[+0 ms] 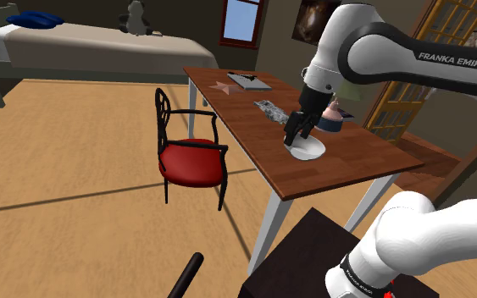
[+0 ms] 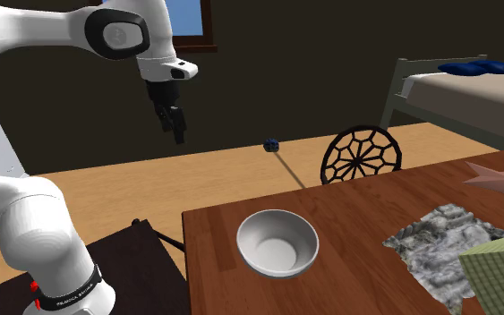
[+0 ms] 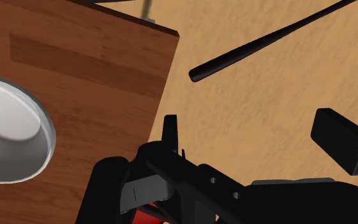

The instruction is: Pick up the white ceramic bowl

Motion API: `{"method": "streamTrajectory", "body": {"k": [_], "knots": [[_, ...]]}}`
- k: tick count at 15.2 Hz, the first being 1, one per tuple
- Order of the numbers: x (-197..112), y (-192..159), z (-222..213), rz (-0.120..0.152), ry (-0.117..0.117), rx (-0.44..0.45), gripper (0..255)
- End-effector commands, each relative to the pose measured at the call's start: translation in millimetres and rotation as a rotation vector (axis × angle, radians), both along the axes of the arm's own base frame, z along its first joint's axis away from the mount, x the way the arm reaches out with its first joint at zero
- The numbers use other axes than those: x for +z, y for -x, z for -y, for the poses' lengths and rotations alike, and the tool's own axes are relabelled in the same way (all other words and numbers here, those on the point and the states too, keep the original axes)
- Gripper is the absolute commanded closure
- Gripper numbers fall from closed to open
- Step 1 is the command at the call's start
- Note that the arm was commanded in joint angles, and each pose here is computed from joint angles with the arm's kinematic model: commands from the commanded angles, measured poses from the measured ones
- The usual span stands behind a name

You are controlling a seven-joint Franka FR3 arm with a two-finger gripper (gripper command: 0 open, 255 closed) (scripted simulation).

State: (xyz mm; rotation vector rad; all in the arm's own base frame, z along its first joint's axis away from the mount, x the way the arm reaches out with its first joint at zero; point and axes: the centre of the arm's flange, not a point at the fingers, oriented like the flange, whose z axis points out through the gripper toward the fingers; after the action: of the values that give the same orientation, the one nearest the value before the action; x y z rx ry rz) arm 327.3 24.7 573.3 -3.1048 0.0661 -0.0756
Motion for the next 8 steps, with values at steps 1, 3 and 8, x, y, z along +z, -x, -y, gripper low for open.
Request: {"method": "streamTrajectory", "body": {"k": [1, 3, 8], "knots": [[0.0, 0.0, 0.0, 0.0, 0.0, 0.0, 0], [-13.1, -8.1, 19.3, 0.0, 0.013, -0.005, 0], [-44.8, -27.9, 68.5, 0.0, 0.046, -0.018, 0]]}}
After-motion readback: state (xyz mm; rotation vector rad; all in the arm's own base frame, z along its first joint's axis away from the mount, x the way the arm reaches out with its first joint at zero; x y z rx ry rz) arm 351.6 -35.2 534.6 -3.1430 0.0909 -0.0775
